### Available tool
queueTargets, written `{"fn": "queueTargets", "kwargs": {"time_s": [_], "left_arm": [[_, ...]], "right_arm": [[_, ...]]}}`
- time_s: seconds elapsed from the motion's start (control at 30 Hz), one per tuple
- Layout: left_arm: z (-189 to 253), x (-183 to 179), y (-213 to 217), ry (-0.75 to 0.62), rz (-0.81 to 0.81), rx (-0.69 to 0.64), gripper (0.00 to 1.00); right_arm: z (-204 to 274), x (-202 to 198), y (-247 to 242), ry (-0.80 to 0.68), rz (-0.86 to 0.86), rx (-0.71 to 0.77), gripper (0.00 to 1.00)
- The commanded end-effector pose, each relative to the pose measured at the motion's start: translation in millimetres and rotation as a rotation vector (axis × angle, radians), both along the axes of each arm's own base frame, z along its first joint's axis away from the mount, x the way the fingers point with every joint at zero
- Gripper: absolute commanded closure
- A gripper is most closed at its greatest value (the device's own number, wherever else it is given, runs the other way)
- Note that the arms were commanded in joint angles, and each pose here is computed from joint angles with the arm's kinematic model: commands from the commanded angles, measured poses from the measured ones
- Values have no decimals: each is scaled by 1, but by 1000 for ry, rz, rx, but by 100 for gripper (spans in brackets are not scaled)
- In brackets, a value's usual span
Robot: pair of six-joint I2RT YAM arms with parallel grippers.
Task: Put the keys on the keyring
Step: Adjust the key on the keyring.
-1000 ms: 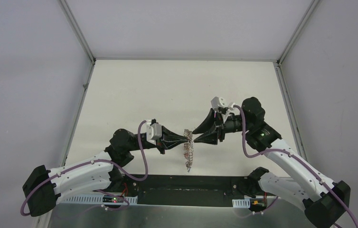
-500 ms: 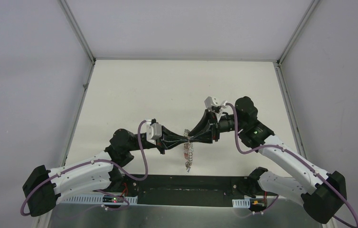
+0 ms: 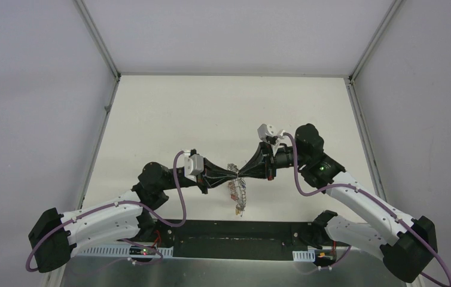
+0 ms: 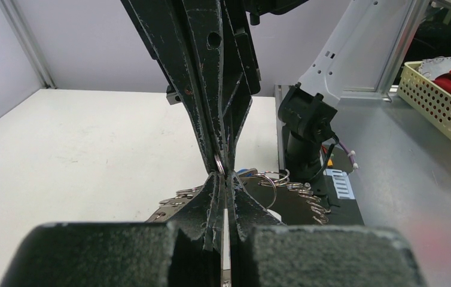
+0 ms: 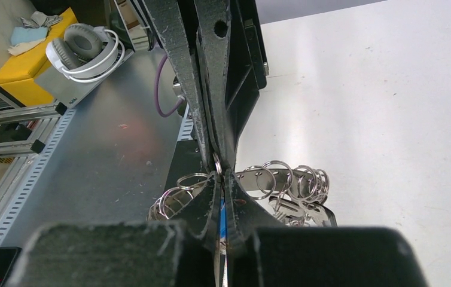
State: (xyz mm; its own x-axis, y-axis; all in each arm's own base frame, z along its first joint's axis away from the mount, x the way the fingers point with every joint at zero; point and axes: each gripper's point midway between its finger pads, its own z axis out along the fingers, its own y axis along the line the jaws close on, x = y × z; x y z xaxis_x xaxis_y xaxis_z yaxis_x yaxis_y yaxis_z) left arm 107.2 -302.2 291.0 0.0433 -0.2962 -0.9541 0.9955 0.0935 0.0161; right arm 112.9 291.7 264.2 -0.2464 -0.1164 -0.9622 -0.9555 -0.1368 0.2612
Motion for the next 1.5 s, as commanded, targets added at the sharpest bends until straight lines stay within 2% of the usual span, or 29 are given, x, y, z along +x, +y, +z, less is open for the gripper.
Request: {"fn": "queueTargets", "kwargs": {"time_s": [0.0,0.07,0.17,0.23,0.33,0.43,0.73,1.07,1.37,1.47], "left_arm": [[37,-9,7,-85,-18,-105,100],[33,-8,7,-80,-11,-78,98],[26,-4,8,-67,23,-5,79],[20,-1,10,-56,40,50,72],[11,1,10,-39,49,127,66],[4,4,5,-10,41,185,65],[-16,8,-24,46,-29,269,68],[-28,1,-47,40,-63,266,72],[-34,-2,-53,48,-75,282,86],[-35,0,-54,51,-70,286,99]], "right_arm": [[10,1,-1,-55,-13,30,100],[11,1,-3,-55,-13,5,100],[5,1,-8,-70,-14,-66,100],[-1,2,-12,-64,-23,-132,100],[-10,4,-20,-51,-33,-238,100],[-16,6,-27,-34,-38,-338,100],[-29,5,-37,-62,-32,-572,100],[-31,-8,-31,-71,23,-594,100],[-26,-9,-27,-77,21,-568,100],[-27,-9,-27,-74,22,-571,100]]}}
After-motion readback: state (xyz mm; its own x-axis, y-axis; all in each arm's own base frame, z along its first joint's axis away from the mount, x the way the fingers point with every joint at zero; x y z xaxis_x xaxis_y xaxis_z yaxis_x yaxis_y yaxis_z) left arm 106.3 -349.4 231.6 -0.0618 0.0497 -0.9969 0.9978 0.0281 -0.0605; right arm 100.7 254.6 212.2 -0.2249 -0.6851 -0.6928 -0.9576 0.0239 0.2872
